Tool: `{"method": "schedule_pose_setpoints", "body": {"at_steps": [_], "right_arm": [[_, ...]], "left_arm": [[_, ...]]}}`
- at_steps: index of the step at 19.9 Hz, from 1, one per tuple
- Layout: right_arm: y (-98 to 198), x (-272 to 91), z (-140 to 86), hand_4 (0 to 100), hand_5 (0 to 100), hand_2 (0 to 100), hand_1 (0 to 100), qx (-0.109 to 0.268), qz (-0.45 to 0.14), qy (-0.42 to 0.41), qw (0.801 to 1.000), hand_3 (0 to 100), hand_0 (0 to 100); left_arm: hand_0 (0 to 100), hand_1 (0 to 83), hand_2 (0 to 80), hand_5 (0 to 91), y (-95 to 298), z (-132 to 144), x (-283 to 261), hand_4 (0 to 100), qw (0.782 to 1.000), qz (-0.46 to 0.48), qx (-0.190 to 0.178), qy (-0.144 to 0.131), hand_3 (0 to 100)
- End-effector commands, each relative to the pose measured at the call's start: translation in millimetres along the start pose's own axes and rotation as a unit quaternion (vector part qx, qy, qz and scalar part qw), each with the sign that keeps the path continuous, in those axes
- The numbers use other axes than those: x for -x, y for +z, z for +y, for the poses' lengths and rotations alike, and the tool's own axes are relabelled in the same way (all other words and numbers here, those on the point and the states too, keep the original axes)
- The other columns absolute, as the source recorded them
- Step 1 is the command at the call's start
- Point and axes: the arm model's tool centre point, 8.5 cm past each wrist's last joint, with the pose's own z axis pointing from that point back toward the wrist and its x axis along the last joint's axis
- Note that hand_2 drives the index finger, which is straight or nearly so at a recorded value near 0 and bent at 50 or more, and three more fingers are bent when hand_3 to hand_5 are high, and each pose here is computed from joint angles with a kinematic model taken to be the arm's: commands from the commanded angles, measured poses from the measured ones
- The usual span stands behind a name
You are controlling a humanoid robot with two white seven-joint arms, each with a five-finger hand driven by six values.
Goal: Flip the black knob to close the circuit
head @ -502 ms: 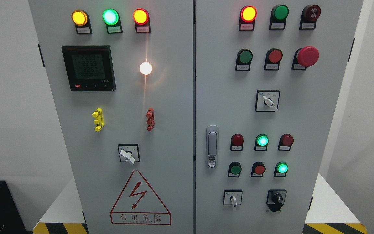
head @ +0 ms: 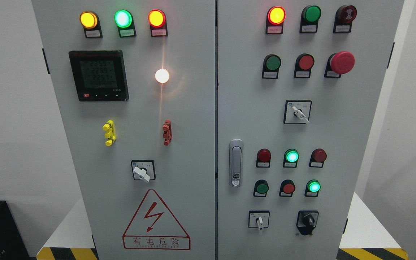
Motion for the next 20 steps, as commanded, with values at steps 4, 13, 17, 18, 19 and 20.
{"method": "schedule_pose_setpoints", "body": {"at_steps": [4,13,17,18,19,20], "right_arm": [[-5.7,-23.3,3.1,0,0,0,13,0.013,-0.015,0.037,0.999,0,0],[-6.3,-96.1,4.5,40,24,37,1,0.072,-0.111,0.127,0.983,48,0],[0.4,-131.4,7.2,55,41,47,0,0.104,-0.168,0.182,0.963,64,0],[3.3,-141.5,8.2,57,43,48,0,0.114,-0.184,0.196,0.956,66,0],[7.1,-149.6,8.1,61,49,53,0,0.125,-0.200,0.210,0.949,69,0],[11.5,-160.6,8.9,64,53,56,0,0.138,-0.219,0.226,0.939,72,0]], "left_arm": [[12,55.6,0.0,0.0,0.0,-1.6,5.8,0,1.000,-0.001,0.002,0.001,0],[12,55.6,0.0,0.0,0.0,-1.6,5.8,0,1.000,-0.001,0.002,0.001,0],[12,55.6,0.0,0.0,0.0,-1.6,5.8,0,1.000,-0.001,0.002,0.001,0],[12,55.6,0.0,0.0,0.0,-1.6,5.8,0,1.000,-0.001,0.002,0.001,0],[12,55.6,0.0,0.0,0.0,-1.6,5.8,0,1.000,-0.001,0.002,0.001,0],[12,55.6,0.0,0.0,0.0,-1.6,5.8,0,1.000,-0.001,0.002,0.001,0]]}}
